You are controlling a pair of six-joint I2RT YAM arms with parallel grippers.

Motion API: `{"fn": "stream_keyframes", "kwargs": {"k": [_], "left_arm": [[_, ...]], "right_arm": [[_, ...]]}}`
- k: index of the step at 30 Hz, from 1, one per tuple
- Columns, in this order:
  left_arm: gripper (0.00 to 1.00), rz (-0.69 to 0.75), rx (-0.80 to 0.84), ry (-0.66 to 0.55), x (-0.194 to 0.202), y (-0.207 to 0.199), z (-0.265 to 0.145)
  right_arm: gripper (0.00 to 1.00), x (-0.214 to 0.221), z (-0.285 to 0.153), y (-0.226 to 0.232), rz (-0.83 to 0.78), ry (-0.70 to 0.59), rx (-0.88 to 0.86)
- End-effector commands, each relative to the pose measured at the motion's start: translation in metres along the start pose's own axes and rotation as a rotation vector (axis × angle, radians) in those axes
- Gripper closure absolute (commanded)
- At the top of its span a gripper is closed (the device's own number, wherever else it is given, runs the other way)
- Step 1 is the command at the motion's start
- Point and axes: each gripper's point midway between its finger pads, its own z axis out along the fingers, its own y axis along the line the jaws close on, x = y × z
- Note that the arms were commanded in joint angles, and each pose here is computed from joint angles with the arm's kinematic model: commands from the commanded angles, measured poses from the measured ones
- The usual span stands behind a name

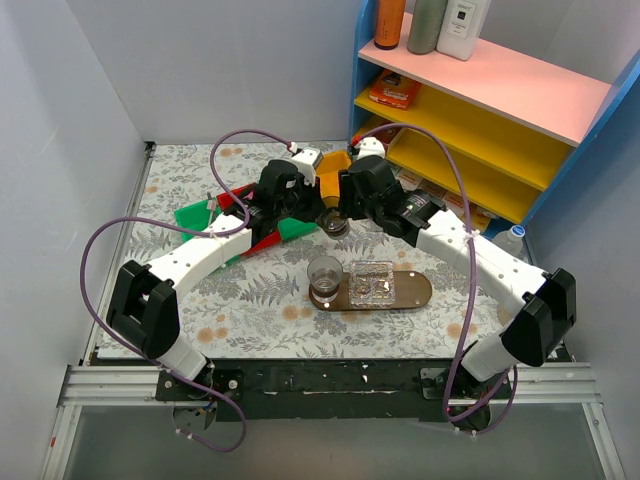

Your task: Prepare toiletry sets of a toothbrush and toothpaste on the tray

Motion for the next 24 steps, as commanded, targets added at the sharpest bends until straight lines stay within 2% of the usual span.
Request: {"fn": "stream_keyframes", "kwargs": {"k": [1, 14, 24], "left_arm": [[1.00, 0.024, 0.042, -0.152, -0.045, -0.016, -0.021], [1.00, 0.030, 0.039, -0.157, -0.046, -0.017, -0.022], [1.00, 0.029, 0.031, -0.156, -0.045, -0.015, -0.021]], "right_arm": [[0.51, -0.017, 0.003, 0.000, -0.017, -0.038, 0.035], [0.57, 0.001, 0.023, -0.001, -0.045, 0.023, 0.063], [0.69, 0.003, 0.030, 0.000, -0.047, 0.031, 0.071]]}}
